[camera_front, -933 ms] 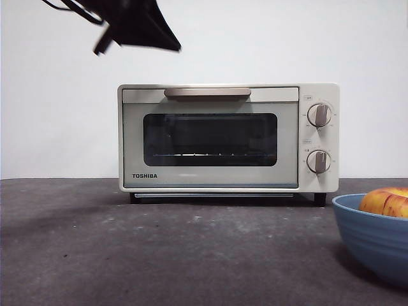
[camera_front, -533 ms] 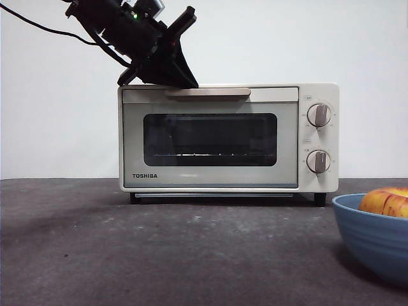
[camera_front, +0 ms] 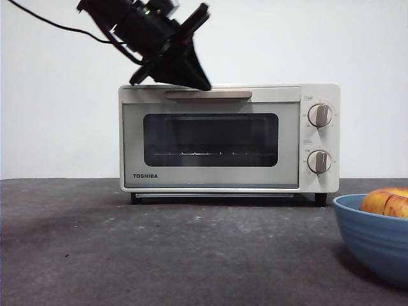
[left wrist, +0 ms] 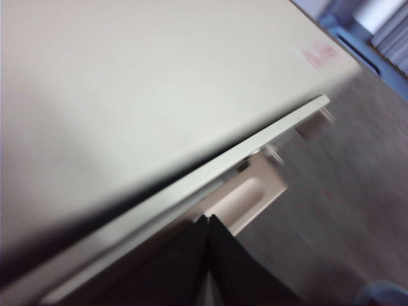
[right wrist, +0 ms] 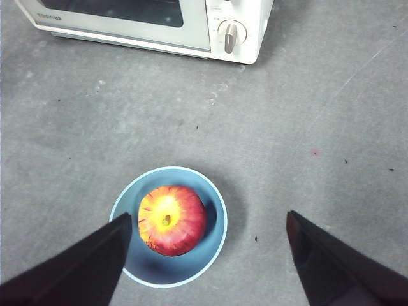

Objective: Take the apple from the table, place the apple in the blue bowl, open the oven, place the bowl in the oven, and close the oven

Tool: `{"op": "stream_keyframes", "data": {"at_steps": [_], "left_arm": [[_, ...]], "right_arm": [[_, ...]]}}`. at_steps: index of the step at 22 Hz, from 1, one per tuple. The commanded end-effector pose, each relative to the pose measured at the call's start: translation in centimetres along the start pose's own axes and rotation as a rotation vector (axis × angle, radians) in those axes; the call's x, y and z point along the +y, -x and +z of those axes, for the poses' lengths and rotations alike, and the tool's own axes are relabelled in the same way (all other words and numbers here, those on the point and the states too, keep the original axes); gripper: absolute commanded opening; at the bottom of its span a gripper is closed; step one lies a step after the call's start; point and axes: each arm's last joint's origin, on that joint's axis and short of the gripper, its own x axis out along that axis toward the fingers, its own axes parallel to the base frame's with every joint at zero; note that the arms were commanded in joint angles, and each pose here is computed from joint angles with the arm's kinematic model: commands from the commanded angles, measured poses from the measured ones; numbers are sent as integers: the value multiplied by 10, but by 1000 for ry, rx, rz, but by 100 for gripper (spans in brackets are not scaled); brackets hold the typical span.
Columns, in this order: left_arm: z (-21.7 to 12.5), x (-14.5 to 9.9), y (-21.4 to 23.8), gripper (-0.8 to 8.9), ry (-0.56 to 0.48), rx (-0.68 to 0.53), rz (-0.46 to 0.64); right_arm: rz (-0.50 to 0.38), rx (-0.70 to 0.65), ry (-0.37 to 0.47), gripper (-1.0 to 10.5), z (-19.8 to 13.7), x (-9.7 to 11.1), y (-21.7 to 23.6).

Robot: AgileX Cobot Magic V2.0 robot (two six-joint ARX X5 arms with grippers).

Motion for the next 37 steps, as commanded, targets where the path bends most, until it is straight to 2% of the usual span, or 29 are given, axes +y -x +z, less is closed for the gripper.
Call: {"op": "stream_keyframes", "data": {"at_steps": [1, 9, 16, 18, 23, 27, 31, 37], "left_arm": [[-29, -2, -20, 7, 32, 192, 10], [-46, -26, -20, 7, 46, 356, -15], [-48, -42, -1, 7, 11, 430, -45], [-42, -52, 12, 7, -26, 395, -64], [-16, -74, 68, 7, -96, 212, -90], [-5, -92, 122, 7, -155, 88, -107], [-8, -101, 159, 7, -202, 58, -98], [-19, -102, 197, 7, -221, 66, 10]], "right_arm": [[1, -9, -9, 379, 2, 1, 2], [-34, 56, -11, 379, -5, -2, 2], [-56, 114, -28, 379, -10, -4, 2], [-76, 134, -42, 379, -12, -5, 1], [-85, 155, -70, 379, -13, -4, -4], [-117, 244, -59, 370, -18, 0, -33], [-85, 309, -60, 368, -22, 3, -69], [-34, 372, -102, 366, -17, -9, -104]]}}
